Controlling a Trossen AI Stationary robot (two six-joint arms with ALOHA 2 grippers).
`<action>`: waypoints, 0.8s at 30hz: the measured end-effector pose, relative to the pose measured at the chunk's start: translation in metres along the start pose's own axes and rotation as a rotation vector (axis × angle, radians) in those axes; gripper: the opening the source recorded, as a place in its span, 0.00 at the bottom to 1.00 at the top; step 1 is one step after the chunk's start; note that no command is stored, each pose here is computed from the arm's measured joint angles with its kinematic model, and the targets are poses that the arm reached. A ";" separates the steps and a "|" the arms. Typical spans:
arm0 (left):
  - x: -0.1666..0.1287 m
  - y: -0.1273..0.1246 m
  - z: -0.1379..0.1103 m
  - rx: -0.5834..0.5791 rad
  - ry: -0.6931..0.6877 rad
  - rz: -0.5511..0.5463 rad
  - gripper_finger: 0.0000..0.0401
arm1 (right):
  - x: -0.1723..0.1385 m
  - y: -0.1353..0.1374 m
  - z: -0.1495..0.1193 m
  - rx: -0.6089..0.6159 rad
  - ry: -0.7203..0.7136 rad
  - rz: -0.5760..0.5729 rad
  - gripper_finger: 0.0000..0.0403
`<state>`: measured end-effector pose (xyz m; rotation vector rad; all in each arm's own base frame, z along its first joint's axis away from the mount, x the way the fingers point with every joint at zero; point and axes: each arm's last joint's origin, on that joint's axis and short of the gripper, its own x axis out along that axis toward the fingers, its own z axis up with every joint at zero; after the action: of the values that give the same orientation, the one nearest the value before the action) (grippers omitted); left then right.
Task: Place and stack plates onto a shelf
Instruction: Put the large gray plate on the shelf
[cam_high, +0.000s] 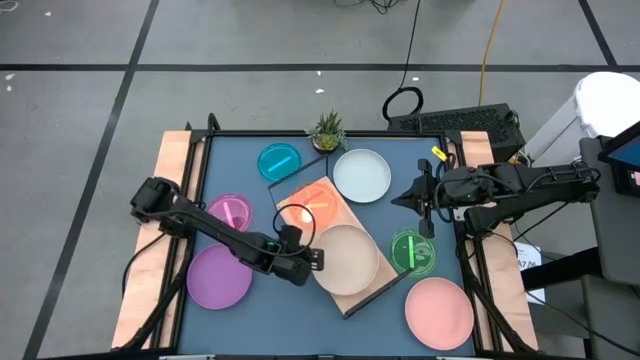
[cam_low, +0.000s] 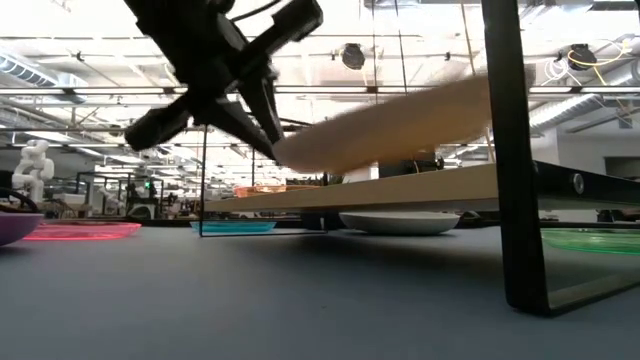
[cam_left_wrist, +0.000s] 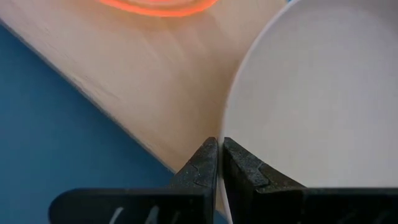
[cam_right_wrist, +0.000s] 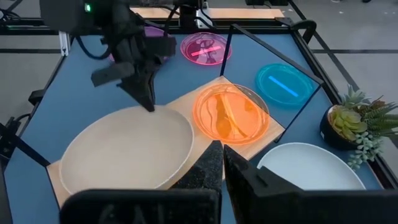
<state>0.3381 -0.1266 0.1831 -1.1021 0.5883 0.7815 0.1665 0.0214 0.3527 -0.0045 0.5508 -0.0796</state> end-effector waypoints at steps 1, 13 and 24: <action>0.003 0.000 -0.002 -0.002 0.003 -0.004 0.05 | 0.000 0.000 0.000 -0.004 0.000 0.000 0.00; 0.024 -0.007 -0.011 -0.091 0.023 -0.094 0.05 | 0.000 0.000 0.000 -0.012 0.000 0.002 0.00; 0.024 -0.004 -0.011 -0.082 0.022 -0.069 0.05 | 0.000 0.000 0.000 -0.012 0.000 0.003 0.00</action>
<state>0.3557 -0.1322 0.1632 -1.2015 0.5379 0.7397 0.1665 0.0215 0.3527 -0.0157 0.5512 -0.0728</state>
